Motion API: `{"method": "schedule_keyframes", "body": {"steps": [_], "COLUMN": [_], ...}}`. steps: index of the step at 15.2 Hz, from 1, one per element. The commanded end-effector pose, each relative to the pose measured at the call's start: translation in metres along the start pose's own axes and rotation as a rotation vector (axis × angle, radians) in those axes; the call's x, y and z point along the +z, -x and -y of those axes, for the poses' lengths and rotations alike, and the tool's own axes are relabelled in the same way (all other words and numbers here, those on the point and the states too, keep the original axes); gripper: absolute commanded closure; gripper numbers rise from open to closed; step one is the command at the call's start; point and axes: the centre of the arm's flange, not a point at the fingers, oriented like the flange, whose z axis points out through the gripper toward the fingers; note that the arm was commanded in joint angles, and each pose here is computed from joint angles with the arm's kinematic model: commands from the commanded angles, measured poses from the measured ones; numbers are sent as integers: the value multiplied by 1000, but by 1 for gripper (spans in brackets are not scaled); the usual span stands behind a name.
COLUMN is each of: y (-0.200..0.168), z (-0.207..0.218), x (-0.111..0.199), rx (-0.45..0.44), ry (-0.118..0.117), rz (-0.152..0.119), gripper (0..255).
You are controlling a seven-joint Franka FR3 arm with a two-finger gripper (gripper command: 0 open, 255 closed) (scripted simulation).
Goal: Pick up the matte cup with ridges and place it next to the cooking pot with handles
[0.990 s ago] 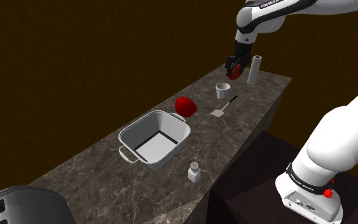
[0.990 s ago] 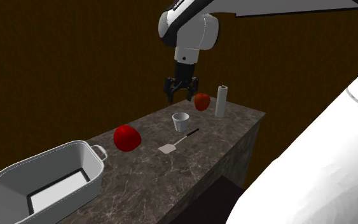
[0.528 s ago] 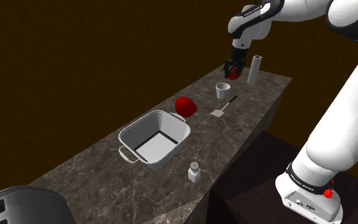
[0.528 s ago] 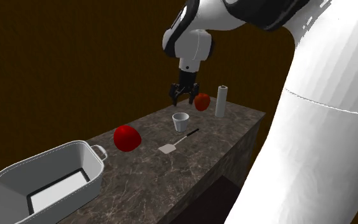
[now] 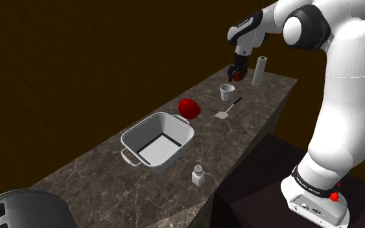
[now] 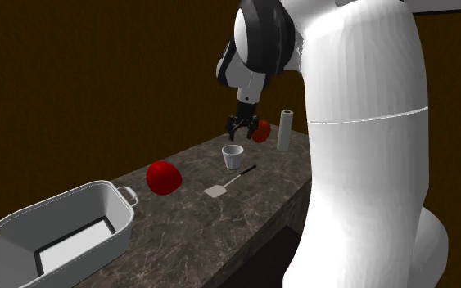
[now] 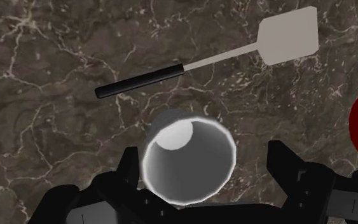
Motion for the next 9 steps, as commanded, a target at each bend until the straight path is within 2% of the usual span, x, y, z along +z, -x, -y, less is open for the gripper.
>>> {"method": "schedule_keyframes", "body": {"steps": [1, 5, 9], "y": [-17, -46, -45], "z": [-18, -52, -52], "x": [15, 40, 61], "rx": [-2, -4, -4], "ry": [-10, -25, -25], "rz": [5, 16, 16], "gripper": [0, 0, 0]}}
